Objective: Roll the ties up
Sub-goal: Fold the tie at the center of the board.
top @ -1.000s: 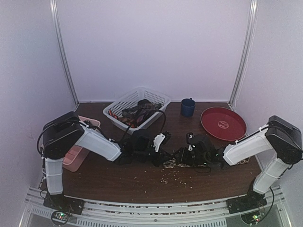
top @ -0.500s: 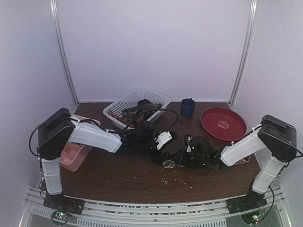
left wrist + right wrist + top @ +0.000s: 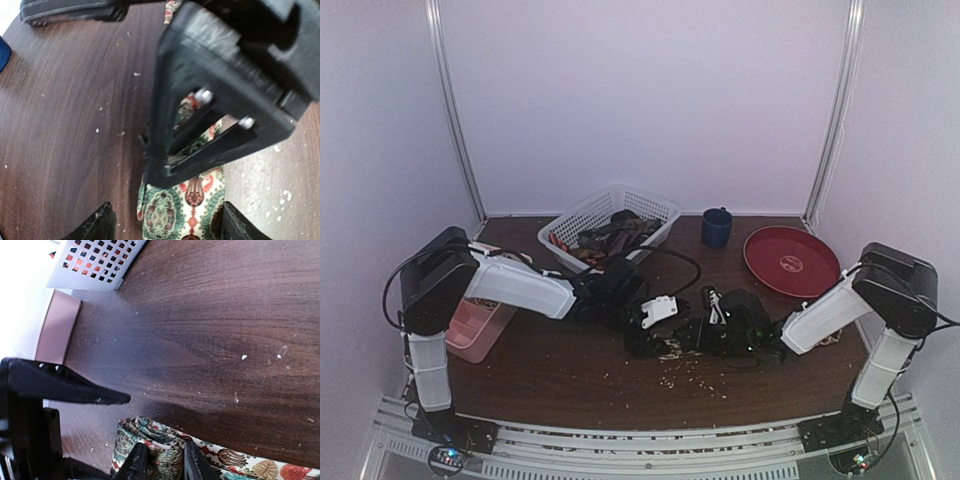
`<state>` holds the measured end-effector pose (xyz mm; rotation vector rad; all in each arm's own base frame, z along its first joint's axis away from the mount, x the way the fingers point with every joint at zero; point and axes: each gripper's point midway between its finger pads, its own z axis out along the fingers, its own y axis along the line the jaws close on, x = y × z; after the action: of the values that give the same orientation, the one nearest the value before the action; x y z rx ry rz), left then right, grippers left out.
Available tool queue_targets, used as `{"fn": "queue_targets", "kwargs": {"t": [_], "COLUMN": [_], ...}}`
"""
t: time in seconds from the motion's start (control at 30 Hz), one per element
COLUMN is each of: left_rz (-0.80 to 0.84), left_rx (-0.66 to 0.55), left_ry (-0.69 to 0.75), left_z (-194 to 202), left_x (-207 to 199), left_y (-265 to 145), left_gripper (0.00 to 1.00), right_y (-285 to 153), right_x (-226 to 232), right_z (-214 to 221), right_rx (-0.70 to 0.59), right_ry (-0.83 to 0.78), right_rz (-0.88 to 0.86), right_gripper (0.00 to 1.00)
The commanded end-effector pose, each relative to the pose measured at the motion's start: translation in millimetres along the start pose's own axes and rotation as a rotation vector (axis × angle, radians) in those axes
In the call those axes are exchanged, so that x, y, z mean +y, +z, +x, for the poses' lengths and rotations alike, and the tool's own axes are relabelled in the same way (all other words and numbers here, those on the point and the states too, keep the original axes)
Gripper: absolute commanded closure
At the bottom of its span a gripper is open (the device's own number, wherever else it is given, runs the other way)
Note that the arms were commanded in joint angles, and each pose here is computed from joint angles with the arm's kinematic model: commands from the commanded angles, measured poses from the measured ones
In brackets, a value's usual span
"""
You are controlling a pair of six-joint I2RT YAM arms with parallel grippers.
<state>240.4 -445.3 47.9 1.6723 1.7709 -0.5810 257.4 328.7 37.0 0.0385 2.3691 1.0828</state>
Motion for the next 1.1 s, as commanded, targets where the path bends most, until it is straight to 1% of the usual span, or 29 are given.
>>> {"fn": "queue_targets", "kwargs": {"t": [0.0, 0.17, 0.37, 0.47, 0.57, 0.7, 0.83, 0.93, 1.07], "left_rz": [0.014, 0.017, 0.087, 0.078, 0.077, 0.072, 0.076, 0.076, 0.066], "left_rx": [0.005, 0.002, -0.002, 0.004, -0.004, -0.009, -0.007, -0.006, -0.002], "left_ry": [0.013, 0.004, 0.001, 0.0, 0.003, 0.01, 0.012, 0.012, 0.012], "left_z": [7.1, 8.2, 11.6, 14.0, 12.4, 10.5, 11.1, 10.8, 11.3], "left_x": [1.6, 1.8, -10.0, -8.5, -8.1, -7.1, -8.0, -7.8, -6.8], "left_y": [3.1, 8.4, 14.0, 16.3, 16.3, 15.4, 15.3, 14.8, 12.6], "left_gripper": [0.29, 0.3, 0.31, 0.33, 0.39, 0.53, 0.6, 0.61, 0.61], "right_y": [1.6, 2.2, -0.8, 0.0, 0.3, -3.6, -9.5, -13.4, -14.3], "right_x": [1.2, 0.2, 0.9, -0.5, -0.3, 1.8, 4.6, 3.7, 2.5], "right_z": [2.3, 3.7, 0.8, 0.5, 1.4, -0.3, -1.7, -1.2, 4.1], "right_rx": [0.008, 0.013, 0.005, 0.004, 0.007, 0.002, 0.003, 0.005, 0.021], "right_ry": [0.008, 0.014, 0.002, -0.001, 0.001, 0.002, 0.005, 0.013, 0.025], "right_rz": [-0.017, -0.015, -0.001, 0.004, 0.0, -0.003, 0.003, 0.009, 0.013], "right_gripper": [0.73, 0.73, 0.73, 0.73, 0.73, 0.73, 0.69, 0.68, 0.69]}}
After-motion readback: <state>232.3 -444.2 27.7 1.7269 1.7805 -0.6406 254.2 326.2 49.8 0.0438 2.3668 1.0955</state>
